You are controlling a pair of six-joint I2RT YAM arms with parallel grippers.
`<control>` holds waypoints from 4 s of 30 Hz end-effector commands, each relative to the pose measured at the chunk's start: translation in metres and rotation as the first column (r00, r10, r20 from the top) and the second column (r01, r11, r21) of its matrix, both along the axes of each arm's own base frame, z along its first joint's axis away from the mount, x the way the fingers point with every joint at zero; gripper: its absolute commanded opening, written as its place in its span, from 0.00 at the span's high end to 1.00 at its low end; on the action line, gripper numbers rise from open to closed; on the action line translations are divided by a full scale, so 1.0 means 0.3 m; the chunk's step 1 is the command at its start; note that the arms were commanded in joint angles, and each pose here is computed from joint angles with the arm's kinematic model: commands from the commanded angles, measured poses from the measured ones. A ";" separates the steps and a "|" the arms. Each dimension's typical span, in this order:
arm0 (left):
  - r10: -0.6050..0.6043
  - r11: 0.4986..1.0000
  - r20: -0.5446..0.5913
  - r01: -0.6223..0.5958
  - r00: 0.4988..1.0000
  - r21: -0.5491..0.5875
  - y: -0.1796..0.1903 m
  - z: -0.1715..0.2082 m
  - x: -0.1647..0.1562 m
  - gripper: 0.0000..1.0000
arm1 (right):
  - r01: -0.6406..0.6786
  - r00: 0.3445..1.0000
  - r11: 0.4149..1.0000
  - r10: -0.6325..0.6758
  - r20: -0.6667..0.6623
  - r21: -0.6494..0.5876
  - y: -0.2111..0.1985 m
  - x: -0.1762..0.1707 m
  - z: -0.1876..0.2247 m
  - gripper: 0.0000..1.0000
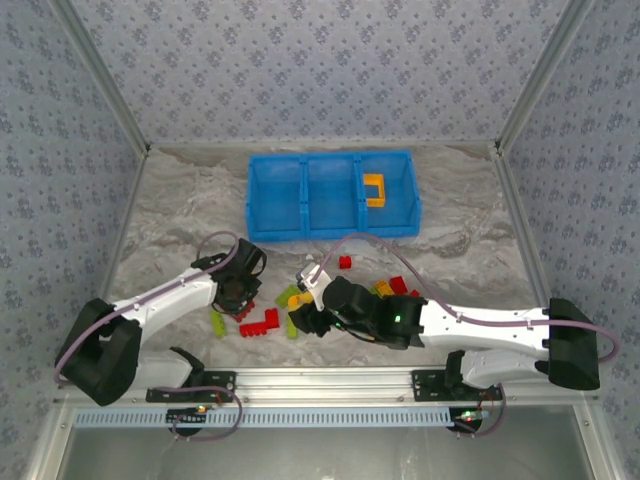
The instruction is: Sort the legos into containers by color
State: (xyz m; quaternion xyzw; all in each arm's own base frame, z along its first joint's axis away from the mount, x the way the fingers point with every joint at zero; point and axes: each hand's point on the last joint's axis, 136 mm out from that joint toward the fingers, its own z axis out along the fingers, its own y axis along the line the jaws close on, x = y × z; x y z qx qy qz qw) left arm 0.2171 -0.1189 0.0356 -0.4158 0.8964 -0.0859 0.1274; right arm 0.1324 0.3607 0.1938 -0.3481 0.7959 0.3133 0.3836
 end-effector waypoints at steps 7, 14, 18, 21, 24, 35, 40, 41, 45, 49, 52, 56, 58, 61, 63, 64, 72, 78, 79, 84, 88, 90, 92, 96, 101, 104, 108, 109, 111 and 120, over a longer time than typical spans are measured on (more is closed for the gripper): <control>0.009 1.000 0.040 -0.010 0.999 0.029 0.035 0.063 -0.003 1.00 | 0.034 0.999 0.999 -0.034 0.017 0.005 0.005 0.023 0.029 0.57; -0.200 0.978 0.182 0.183 0.963 0.104 -0.039 0.357 0.087 1.00 | 0.135 0.976 0.984 -0.152 0.157 0.115 -0.033 0.097 0.232 0.55; -0.421 0.906 0.222 0.397 0.879 0.146 -0.173 0.516 0.209 1.00 | 0.238 0.927 0.955 -0.278 0.251 0.179 -0.077 0.174 0.353 0.55; -0.547 0.837 0.243 0.517 0.801 0.178 -0.267 0.596 0.317 1.00 | 0.299 0.892 0.929 -0.353 0.283 0.218 -0.107 0.238 0.410 0.54; -0.639 0.769 0.236 0.615 0.732 0.174 -0.347 0.623 0.434 1.00 | 0.348 0.865 0.908 -0.407 0.295 0.231 -0.129 0.301 0.432 0.54; -0.727 0.686 0.169 0.698 0.665 0.204 -0.353 0.507 0.800 1.00 | 0.474 0.781 0.850 -0.526 0.337 0.229 -0.112 0.466 0.457 0.52; -0.741 0.669 0.134 0.708 0.658 0.224 -0.323 0.428 0.886 1.00 | 0.467 0.790 0.854 -0.519 0.327 0.227 -0.085 0.481 0.447 0.52; -0.743 0.667 0.130 0.709 0.656 0.230 -0.318 0.412 0.901 1.00 | 0.466 0.792 0.856 -0.516 0.325 0.224 -0.083 0.482 0.441 0.52; -0.747 0.658 0.112 0.705 0.655 0.267 -0.304 0.368 0.957 1.00 | 0.460 0.803 0.861 -0.508 0.313 0.216 -0.077 0.482 0.423 0.52; -0.747 0.652 0.089 0.699 0.659 0.294 -0.293 0.326 0.999 1.00 | 0.459 0.805 0.863 -0.505 0.312 0.212 -0.077 0.482 0.420 0.52; -0.739 0.651 0.063 0.688 0.670 0.319 -0.279 0.299 1.021 1.00 | 0.466 0.803 0.859 -0.511 0.306 0.212 -0.081 0.485 0.420 0.51; -0.732 0.649 0.035 0.681 0.680 0.339 -0.262 0.256 1.038 1.00 | 0.472 0.806 0.856 -0.516 0.292 0.210 -0.085 0.488 0.416 0.50; -0.729 0.650 0.031 0.679 0.683 0.342 -0.261 0.242 1.047 1.00 | 0.476 0.807 0.855 -0.517 0.285 0.204 -0.088 0.490 0.410 0.49; -0.728 0.649 0.024 0.678 0.685 0.344 -0.264 0.221 1.057 1.00 | 0.478 0.810 0.855 -0.517 0.275 0.201 -0.089 0.491 0.403 0.49; -0.725 0.650 0.018 0.674 0.689 0.352 -0.259 0.208 1.064 1.00 | 0.481 0.811 0.854 -0.520 0.268 0.201 -0.092 0.492 0.400 0.49; -0.722 0.649 0.012 0.672 0.691 0.357 -0.255 0.200 1.067 1.00 | 0.481 0.812 0.853 -0.520 0.264 0.201 -0.091 0.493 0.398 0.49; -0.714 0.641 -0.022 0.666 0.699 0.382 -0.238 0.154 1.082 1.00 | 0.498 0.814 0.845 -0.533 0.231 0.196 -0.109 0.494 0.376 0.48; -0.710 0.643 -0.028 0.663 0.704 0.383 -0.236 0.135 1.086 1.00 | 0.507 0.815 0.842 -0.538 0.215 0.187 -0.117 0.491 0.353 0.47; -0.709 0.642 -0.034 0.665 0.704 0.383 -0.234 0.130 1.084 1.00 | 0.508 0.815 0.841 -0.539 0.212 0.187 -0.120 0.490 0.353 0.47; -0.706 0.641 -0.047 0.665 0.707 0.382 -0.226 0.138 1.075 0.80 | 0.516 0.815 0.837 -0.545 0.196 0.182 -0.134 0.482 0.342 0.47; -0.708 0.640 -0.044 0.666 0.705 0.383 -0.228 0.171 1.063 0.71 | 0.522 0.811 0.832 -0.552 0.191 0.187 -0.156 0.473 0.350 0.46; -0.709 0.639 -0.032 0.662 0.704 0.392 -0.233 0.210 1.055 0.70 | 0.526 0.809 0.830 -0.556 0.192 0.185 -0.171 0.468 0.353 0.46; -0.711 0.638 -0.014 0.653 0.703 0.408 -0.242 0.264 1.046 0.69 | 0.531 0.805 0.826 -0.561 0.193 0.189 -0.188 0.462 0.363 0.46; -0.708 0.644 0.055 0.612 0.704 0.459 -0.263 0.436 1.014 0.65 | 0.546 0.793 0.818 -0.574 0.202 0.179 -0.239 0.450 0.376 0.46; -0.688 0.679 0.182 0.533 0.702 0.505 -0.271 0.690 0.926 0.53 | 0.577 0.786 0.809 -0.588 0.191 0.116 -0.326 0.426 0.344 0.46; -0.689 0.696 0.265 0.514 0.675 0.501 -0.284 0.819 0.817 0.43 | 0.603 0.781 0.796 -0.603 0.162 0.057 -0.389 0.401 0.293 0.45; -0.719 0.693 0.359 0.567 0.596 0.446 -0.326 0.913 0.599 0.32 | 0.637 0.771 0.769 -0.634 0.061 -0.059 -0.467 0.363 0.169 0.39; -0.729 0.684 0.384 0.600 0.566 0.415 -0.342 0.918 0.528 0.30 | 0.634 0.772 0.767 -0.635 0.028 -0.100 -0.476 0.353 0.127 0.38; -0.730 0.676 0.431 0.651 0.530 0.345 -0.360 0.914 0.391 0.26 | 0.618 0.773 0.763 -0.633 -0.027 -0.189 -0.481 0.334 0.044 0.37; -0.756 0.571 0.506 0.797 0.416 0.197 -0.332 0.761 -0.137 0.14 | 0.464 0.764 0.749 -0.608 -0.214 -0.472 -0.397 0.302 -0.251 0.29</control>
